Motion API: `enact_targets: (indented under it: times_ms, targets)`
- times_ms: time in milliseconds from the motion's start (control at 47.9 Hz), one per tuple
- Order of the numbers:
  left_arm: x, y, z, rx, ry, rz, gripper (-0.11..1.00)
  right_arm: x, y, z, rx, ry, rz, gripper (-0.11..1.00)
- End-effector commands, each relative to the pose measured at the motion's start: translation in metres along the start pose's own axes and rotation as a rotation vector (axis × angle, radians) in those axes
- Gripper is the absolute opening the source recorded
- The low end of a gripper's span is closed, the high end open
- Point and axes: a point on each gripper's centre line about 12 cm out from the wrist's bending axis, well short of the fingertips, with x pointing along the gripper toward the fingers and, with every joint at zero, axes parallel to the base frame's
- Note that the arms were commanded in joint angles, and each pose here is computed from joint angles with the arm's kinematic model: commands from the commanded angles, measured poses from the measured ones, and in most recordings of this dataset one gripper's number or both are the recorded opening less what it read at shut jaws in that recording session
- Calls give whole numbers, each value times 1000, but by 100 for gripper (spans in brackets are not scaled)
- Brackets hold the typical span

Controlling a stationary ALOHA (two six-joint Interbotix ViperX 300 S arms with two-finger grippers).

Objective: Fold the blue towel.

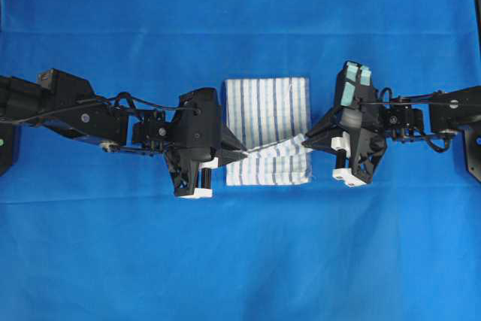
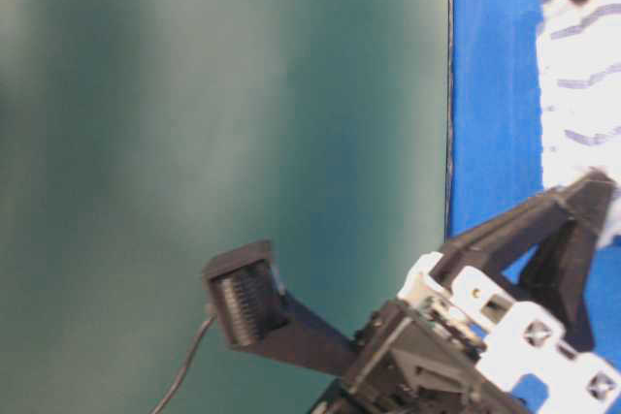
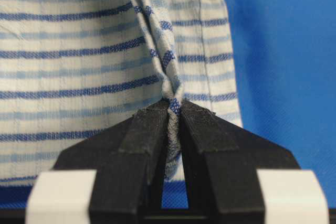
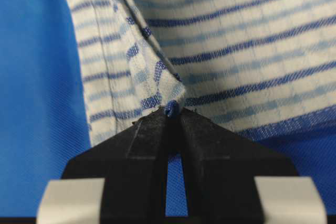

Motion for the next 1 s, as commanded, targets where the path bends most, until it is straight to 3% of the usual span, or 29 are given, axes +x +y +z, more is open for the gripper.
enact_targets:
  times_ms: [0, 397, 543, 606, 690, 752, 982]
  targets:
    - [0, 0, -5, -3, 8, 1, 4, 4, 0, 1, 14, 4, -3, 8]
    - [2, 11, -7, -20, 14, 23, 5, 14, 10, 2, 17, 13, 15, 8]
    - [-1, 10, -2, -17, 8, 21, 17, 14, 21, 9, 5, 2, 38, 9]
    - [-6, 9, 4, -16, 0, 18, 29, 12, 29, 15, -7, -1, 53, 18]
    - [-18, 7, 14, -2, -9, 14, 41, 5, 36, 24, -16, 4, 61, 44]
    - [-31, 7, 22, 2, -9, 12, 48, -3, 39, 31, -21, 8, 62, 57]
    - [-85, 6, 43, 22, -28, 8, 52, -53, 46, 61, -58, -68, 85, 52]
